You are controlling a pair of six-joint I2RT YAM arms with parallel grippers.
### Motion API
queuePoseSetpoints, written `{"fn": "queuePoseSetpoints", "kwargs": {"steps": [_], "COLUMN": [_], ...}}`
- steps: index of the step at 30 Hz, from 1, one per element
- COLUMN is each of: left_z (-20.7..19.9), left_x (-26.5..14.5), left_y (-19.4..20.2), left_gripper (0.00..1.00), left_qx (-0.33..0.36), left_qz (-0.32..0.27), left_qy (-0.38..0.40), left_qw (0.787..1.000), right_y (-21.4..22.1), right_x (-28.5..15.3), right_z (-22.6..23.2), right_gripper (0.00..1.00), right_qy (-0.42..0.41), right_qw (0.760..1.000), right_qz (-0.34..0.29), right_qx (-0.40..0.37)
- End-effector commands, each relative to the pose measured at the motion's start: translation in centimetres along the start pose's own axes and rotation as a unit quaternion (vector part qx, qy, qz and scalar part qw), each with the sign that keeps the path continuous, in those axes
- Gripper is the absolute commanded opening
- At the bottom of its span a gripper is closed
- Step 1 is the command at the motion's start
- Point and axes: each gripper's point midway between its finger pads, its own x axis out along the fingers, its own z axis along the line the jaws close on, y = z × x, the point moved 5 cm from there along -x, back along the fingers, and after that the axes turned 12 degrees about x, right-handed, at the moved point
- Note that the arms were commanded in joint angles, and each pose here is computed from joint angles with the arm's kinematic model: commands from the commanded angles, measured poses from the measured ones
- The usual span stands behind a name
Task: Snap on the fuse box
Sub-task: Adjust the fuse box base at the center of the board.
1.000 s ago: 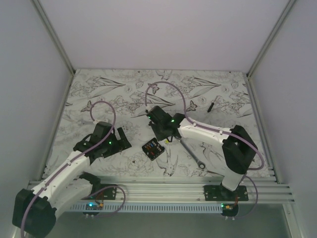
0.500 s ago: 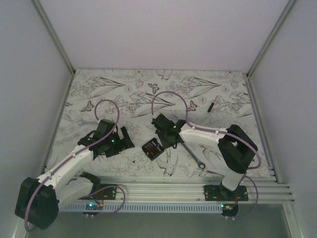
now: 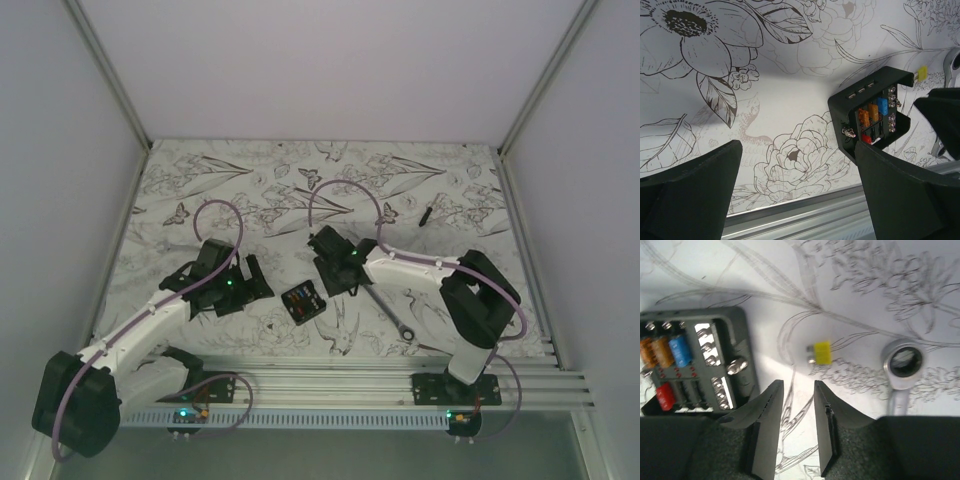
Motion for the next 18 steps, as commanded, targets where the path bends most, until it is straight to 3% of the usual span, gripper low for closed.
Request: {"fn": "queuePoseSetpoints", "kwargs": {"steps": [1, 7, 18], "left_z": [-0.4, -0.4, -0.4], "left_x": [-0.3, -0.3, -0.3], "left_y": [-0.5, -0.4, -0.4], "left_gripper": [1.0, 1.0, 1.0], "left_qx": [-0.003, -0.003, -0.002], "left_qz": [-0.005, -0.003, -0.004], "left_qy": [0.009, 0.01, 0.012], "left_qw": [1.0, 1.0, 1.0], "right_y": [-2.9, -4.9, -3.7], "right_x": [0.2, 1.7, 3.5], "right_z": [-1.1, -1.4, -2.2], "right_gripper": [0.38, 0.46, 0.46], "right_qy": [0.029, 0.073, 0.107], "right_qw": [0.998, 0.994, 0.993], "right_qz": [-0.041, -0.067, -0.044], "right_qx": [0.03, 0.041, 0.038]}}
